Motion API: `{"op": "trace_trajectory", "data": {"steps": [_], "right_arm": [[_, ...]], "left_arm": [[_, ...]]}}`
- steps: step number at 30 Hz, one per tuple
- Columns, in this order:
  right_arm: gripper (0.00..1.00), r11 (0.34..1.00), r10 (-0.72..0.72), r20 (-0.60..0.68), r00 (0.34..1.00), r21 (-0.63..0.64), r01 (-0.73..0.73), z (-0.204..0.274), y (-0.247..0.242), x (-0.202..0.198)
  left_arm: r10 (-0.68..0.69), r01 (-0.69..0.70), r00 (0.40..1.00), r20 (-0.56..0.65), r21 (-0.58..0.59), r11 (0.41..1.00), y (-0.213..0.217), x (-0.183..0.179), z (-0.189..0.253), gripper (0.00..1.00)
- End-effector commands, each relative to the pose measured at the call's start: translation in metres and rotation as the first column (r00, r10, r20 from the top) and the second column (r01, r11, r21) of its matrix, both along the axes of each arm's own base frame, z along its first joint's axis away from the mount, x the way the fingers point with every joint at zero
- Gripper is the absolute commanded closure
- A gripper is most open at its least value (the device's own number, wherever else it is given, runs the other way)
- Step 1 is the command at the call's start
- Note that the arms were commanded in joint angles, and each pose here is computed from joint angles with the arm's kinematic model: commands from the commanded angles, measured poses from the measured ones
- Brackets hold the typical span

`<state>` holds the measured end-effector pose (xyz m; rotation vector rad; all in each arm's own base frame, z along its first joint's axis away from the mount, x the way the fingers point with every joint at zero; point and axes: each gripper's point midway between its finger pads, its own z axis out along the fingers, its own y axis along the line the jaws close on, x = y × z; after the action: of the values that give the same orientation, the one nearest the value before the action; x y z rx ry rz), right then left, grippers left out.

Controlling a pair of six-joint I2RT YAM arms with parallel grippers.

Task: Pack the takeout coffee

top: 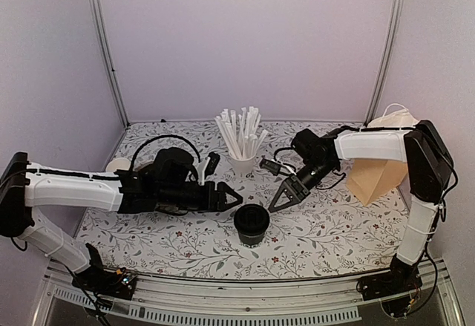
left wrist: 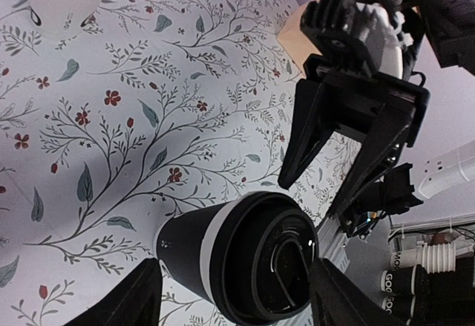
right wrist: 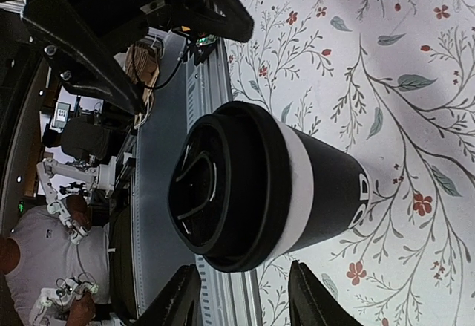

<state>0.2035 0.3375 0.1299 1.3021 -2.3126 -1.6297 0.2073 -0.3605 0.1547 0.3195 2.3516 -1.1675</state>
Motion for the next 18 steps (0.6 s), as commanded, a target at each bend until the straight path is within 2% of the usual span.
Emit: {"op": "trace_trajectory", "data": {"steps": [1, 8, 18], "right_arm": [[0.57, 0.999, 0.042, -0.017, 0.999, 0.031, -0.041, 0.004, 0.010, -0.009], [0.57, 0.999, 0.043, -0.032, 0.999, 0.033, -0.042, 0.003, 0.013, -0.007], [0.63, 0.999, 0.043, -0.062, 0.997, 0.021, -0.042, -0.007, 0.016, -0.004]], "left_arm": [[-0.049, 0.049, 0.999, 0.005, 0.019, 0.999, -0.012, -0.004, -0.001, 0.30], [-0.076, 0.076, 0.997, -0.009, 0.036, 0.996, -0.017, -0.007, -0.013, 0.31], [-0.089, 0.091, 0.996, -0.030, 0.075, 0.993, -0.017, -0.009, -0.031, 0.35]]}}
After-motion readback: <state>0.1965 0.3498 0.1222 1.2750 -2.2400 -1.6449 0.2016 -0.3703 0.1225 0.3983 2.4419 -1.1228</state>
